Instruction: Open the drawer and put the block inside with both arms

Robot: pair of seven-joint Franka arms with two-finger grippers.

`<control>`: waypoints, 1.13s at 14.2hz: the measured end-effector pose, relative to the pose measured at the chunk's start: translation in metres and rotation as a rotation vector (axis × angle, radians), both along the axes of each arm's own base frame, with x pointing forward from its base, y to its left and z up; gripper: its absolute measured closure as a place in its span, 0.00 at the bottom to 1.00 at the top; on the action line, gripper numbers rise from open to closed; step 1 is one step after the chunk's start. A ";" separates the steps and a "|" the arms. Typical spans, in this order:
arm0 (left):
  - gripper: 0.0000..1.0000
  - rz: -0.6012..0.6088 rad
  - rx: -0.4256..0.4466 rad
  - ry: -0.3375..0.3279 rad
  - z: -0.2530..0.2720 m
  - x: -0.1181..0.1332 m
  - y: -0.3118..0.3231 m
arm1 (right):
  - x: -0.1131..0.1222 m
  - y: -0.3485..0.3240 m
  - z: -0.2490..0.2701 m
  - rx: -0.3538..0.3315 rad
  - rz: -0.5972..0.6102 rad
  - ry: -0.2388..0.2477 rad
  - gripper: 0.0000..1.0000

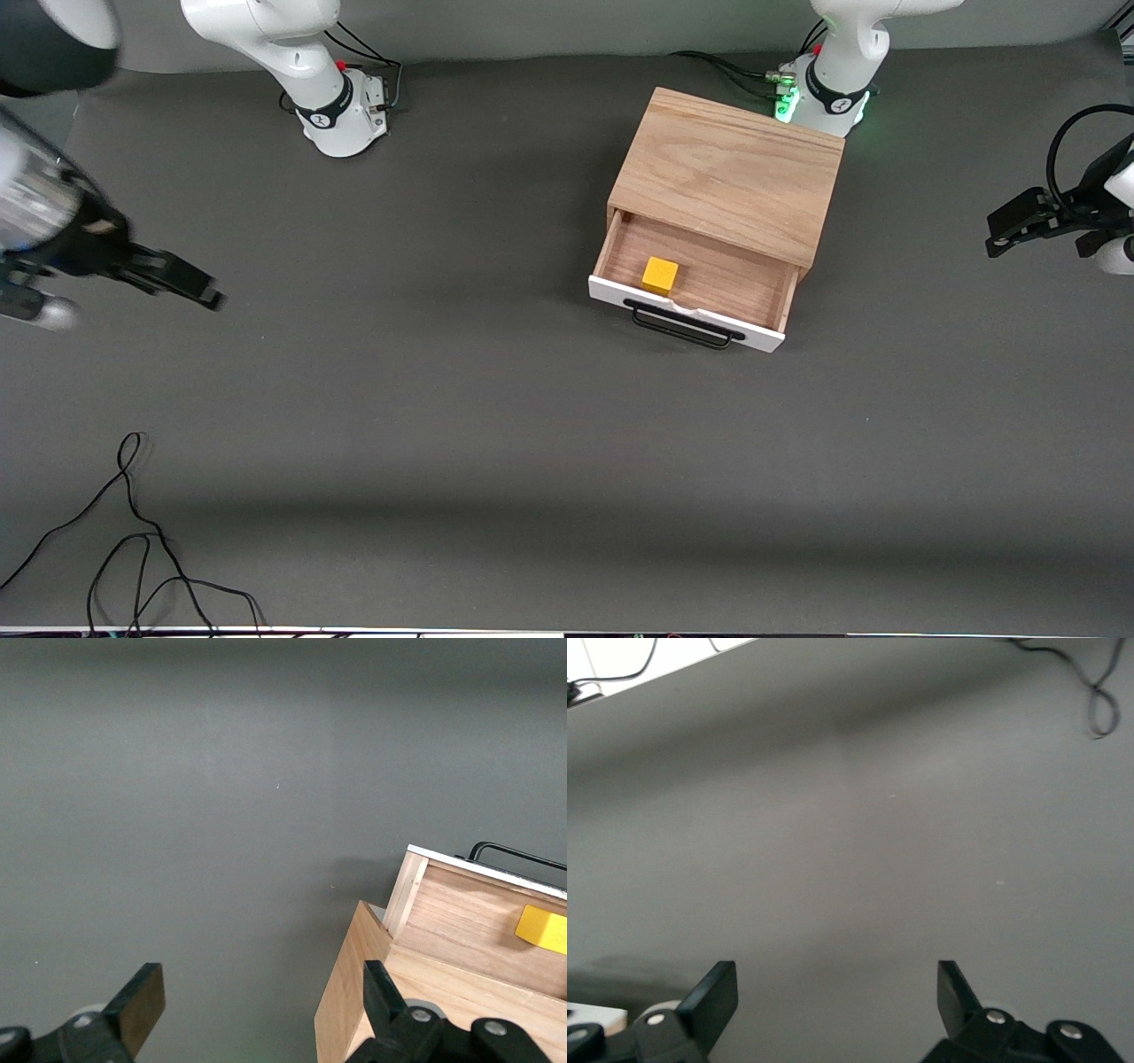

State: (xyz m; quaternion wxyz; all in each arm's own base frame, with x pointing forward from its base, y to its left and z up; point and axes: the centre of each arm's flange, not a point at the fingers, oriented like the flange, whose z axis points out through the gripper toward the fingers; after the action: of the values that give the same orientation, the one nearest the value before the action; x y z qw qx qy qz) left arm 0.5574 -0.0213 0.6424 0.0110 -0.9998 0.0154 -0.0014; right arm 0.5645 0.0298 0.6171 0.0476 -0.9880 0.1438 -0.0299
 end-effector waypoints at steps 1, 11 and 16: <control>0.00 0.000 0.000 0.000 0.000 0.000 0.000 | -0.007 -0.012 0.003 -0.007 0.012 -0.005 0.00; 0.00 -0.009 -0.007 0.004 -0.001 -0.001 -0.005 | -0.017 -0.011 -0.006 -0.053 0.202 0.047 0.00; 0.00 -0.012 -0.007 0.016 -0.002 -0.002 -0.007 | -0.014 -0.017 -0.011 -0.058 0.229 0.056 0.00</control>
State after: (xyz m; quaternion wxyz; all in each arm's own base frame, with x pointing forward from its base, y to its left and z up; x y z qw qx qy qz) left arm 0.5557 -0.0285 0.6403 0.0074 -0.9997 0.0215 0.0063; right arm 0.5503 0.0129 0.6059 0.0181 -0.9994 0.0303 -0.0010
